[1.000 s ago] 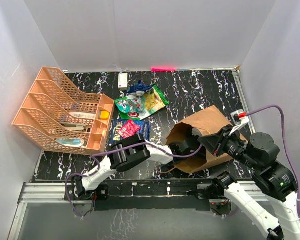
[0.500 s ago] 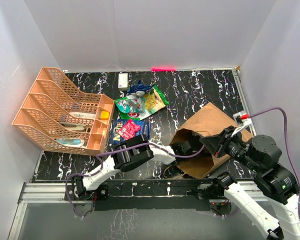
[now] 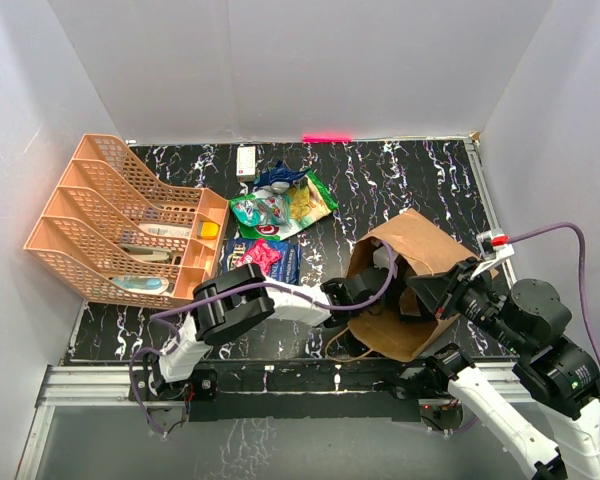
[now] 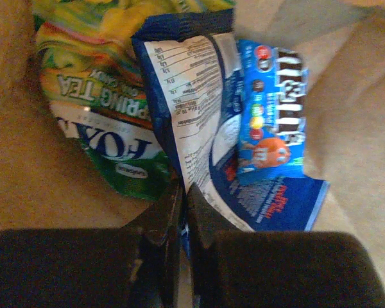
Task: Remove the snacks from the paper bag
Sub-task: Take out the snack from the paper bag.
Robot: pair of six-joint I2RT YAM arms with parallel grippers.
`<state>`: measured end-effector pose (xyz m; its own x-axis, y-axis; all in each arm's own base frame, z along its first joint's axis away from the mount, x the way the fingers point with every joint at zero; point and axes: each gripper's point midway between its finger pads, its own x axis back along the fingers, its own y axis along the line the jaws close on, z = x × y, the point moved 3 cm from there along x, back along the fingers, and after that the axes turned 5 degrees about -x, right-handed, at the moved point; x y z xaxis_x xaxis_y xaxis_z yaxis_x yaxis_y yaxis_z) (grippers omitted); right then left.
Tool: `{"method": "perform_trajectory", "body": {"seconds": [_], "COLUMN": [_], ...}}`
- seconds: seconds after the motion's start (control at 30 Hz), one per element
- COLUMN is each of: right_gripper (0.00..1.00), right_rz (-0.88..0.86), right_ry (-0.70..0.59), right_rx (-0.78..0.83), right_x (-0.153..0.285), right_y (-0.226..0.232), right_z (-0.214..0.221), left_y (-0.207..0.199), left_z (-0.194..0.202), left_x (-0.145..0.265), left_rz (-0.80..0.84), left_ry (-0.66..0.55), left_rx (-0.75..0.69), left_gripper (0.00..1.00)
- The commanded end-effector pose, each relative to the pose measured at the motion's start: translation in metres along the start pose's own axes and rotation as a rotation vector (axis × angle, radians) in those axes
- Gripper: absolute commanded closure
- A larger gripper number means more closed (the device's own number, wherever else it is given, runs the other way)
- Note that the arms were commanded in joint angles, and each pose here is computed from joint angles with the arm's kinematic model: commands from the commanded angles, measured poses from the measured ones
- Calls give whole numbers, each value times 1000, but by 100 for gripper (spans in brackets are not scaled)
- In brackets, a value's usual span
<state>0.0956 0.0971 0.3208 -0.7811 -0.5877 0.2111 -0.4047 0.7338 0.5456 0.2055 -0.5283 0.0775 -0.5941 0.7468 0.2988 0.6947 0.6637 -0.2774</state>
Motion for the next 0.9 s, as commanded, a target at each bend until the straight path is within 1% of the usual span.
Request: {"method": "perform_trajectory", "body": {"seconds": [0.0, 0.17, 0.27, 0.47, 0.73, 0.87], "right_gripper": [92, 92, 92, 92, 92, 92], "right_rz": [-9, 15, 32, 73, 103, 123], "right_ry": [-53, -55, -79, -116, -152, -153], "right_rx": [2, -3, -4, -7, -31, -43], "right_x": [3, -4, -6, -6, -9, -12], "right_y": [3, -2, -5, -10, -17, -21], "right_z": [-10, -9, -12, -18, -20, -18], "left_y": [-34, -41, -42, -37, -22, -17], "left_z": [-56, -58, -62, -68, -81, -94], "left_x": [28, 48, 66, 112, 170, 204], "left_rz": [151, 187, 218, 273, 267, 295], "left_ry": [-51, 21, 34, 63, 61, 36], "left_rx": [124, 166, 176, 142, 134, 164], "left_gripper": [100, 100, 100, 100, 100, 100]}}
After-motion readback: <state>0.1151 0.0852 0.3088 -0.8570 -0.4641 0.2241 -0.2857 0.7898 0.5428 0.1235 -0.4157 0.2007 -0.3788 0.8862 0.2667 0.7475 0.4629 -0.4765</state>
